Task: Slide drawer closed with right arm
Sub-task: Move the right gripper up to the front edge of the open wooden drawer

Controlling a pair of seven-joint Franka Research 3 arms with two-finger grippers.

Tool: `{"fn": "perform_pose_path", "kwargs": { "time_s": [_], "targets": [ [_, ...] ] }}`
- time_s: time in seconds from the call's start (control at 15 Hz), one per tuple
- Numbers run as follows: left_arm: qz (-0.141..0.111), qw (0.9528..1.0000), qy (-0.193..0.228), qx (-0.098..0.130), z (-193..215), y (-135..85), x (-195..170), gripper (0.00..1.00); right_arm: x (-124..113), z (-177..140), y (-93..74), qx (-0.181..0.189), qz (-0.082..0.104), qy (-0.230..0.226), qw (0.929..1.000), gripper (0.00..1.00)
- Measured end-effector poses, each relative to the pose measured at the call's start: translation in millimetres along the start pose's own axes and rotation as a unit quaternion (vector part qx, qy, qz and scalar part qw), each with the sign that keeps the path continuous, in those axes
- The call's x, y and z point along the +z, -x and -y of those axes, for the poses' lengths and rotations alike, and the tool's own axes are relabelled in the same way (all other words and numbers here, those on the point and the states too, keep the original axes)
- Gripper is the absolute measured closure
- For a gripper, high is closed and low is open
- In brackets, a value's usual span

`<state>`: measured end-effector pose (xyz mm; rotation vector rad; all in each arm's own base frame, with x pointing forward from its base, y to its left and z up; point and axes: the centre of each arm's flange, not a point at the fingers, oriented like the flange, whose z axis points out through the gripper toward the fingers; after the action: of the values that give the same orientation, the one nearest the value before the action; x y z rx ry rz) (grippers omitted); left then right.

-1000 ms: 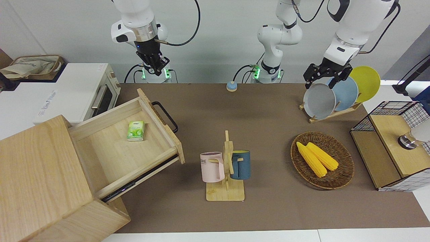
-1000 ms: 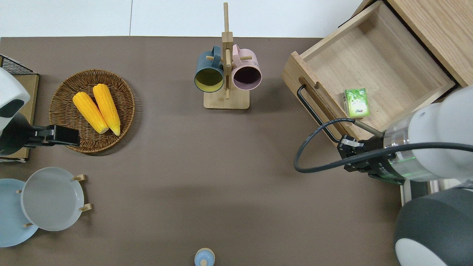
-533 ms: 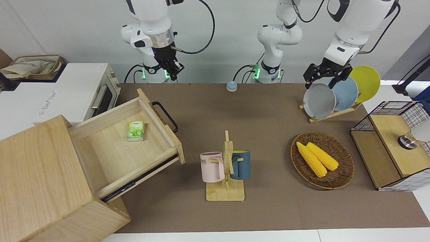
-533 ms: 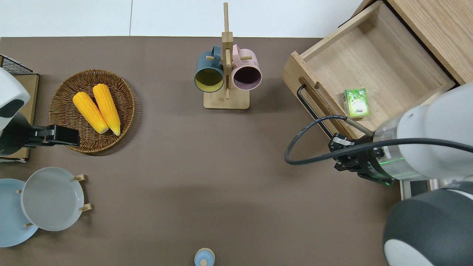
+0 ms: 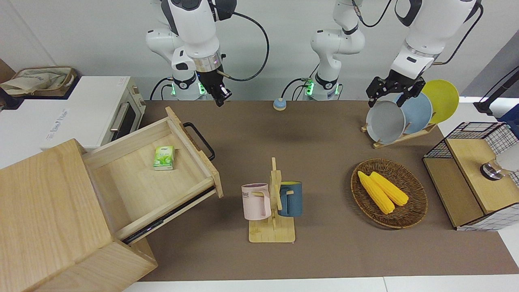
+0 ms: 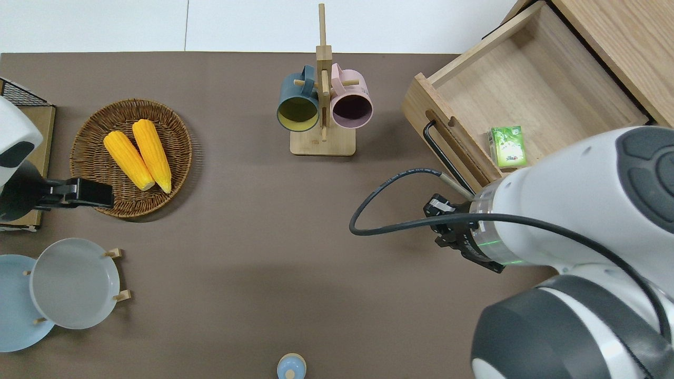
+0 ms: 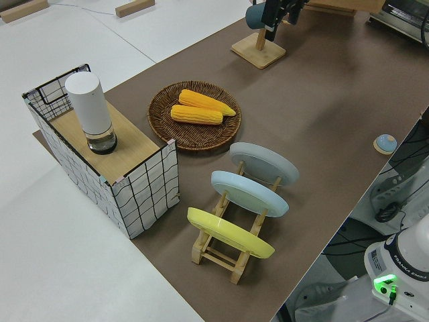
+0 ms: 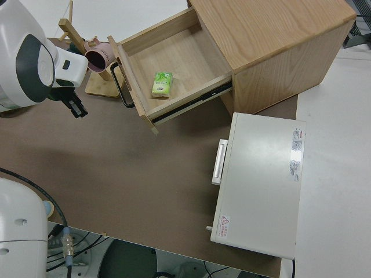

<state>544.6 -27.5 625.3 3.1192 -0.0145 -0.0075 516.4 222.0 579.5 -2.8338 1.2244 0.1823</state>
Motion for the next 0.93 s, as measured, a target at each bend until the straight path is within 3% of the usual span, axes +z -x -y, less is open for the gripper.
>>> {"fn": "perform_pose_path", "kwargs": {
  "time_s": [0.93],
  "targets": [
    [0.0,1.0,0.0,0.0,0,0,0,0.0,59,27,-30.0,0.031,0.025,0.016,0.9991,0.99]
  ]
}}
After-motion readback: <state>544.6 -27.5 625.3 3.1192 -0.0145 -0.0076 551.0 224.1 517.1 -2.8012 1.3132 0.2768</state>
